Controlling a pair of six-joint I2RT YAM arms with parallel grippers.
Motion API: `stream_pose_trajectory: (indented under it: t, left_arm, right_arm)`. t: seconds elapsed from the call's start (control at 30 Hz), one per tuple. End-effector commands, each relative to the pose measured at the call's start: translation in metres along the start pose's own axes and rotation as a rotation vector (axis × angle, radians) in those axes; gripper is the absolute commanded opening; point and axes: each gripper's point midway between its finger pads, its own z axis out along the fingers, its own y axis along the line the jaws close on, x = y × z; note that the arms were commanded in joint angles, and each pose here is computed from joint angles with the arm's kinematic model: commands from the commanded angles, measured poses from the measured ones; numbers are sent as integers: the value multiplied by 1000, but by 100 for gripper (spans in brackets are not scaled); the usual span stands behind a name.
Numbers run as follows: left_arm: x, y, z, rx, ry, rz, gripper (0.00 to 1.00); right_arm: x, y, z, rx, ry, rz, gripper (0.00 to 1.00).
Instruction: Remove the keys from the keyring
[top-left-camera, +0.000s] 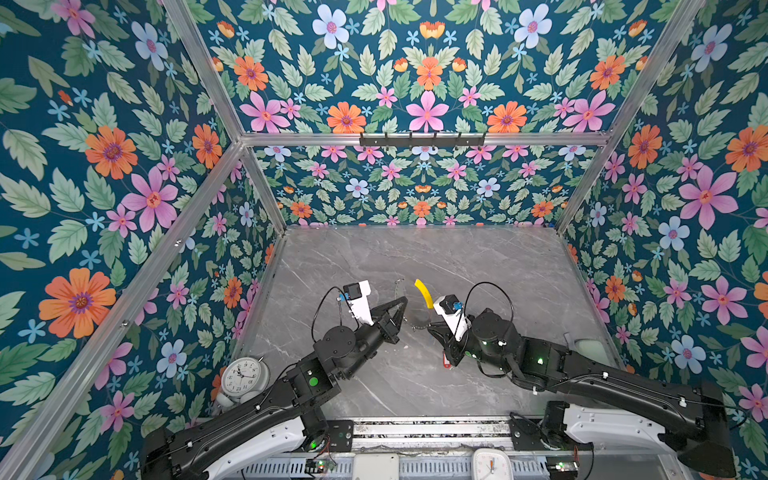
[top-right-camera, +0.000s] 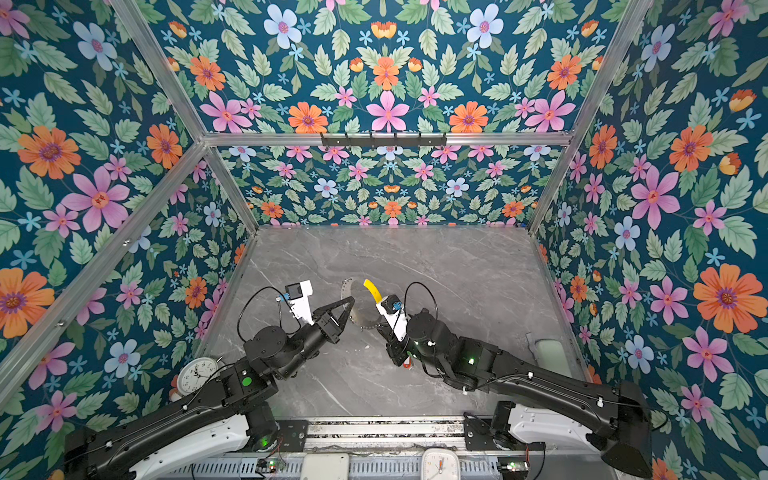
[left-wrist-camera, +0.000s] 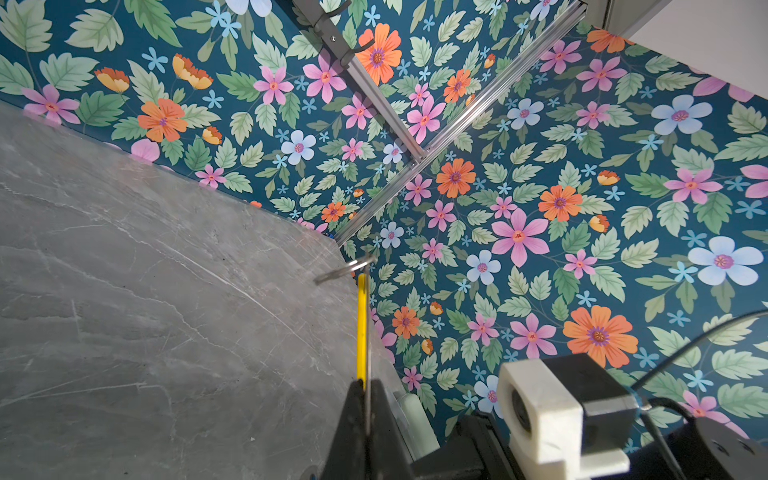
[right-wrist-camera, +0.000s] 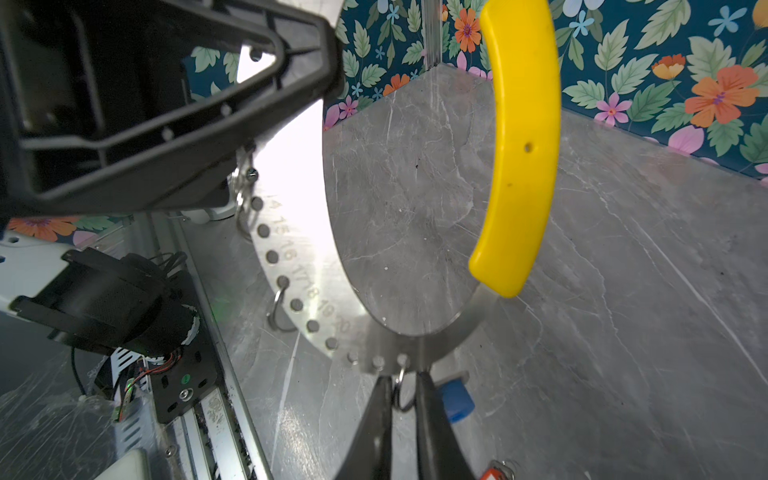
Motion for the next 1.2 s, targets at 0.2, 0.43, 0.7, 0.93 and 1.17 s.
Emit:
stream_pose_trajectory:
  t: [0.2,0.43,0.7,0.93,1.17]
  left_arm:
    - [-5,-8,0,38,-19,-21,0]
    - [-4,-8,0,38,-17,-26,0]
    - [3,0,2,11,2,-44,0]
    - [7,3,-1,9,12,-53,7]
    - [15,6,0,9,46,-56,21]
  right_arm:
    - [-4,0,-3,1,-22,-7,0]
    - [-4,3,-7,-24,-33,-18,0]
    - [-12,8,-19,-60,-89,-44,0]
    - [-20,10,-26,-74,-129,-47,0]
    - [-31,9,-33,-97,-166,-35,0]
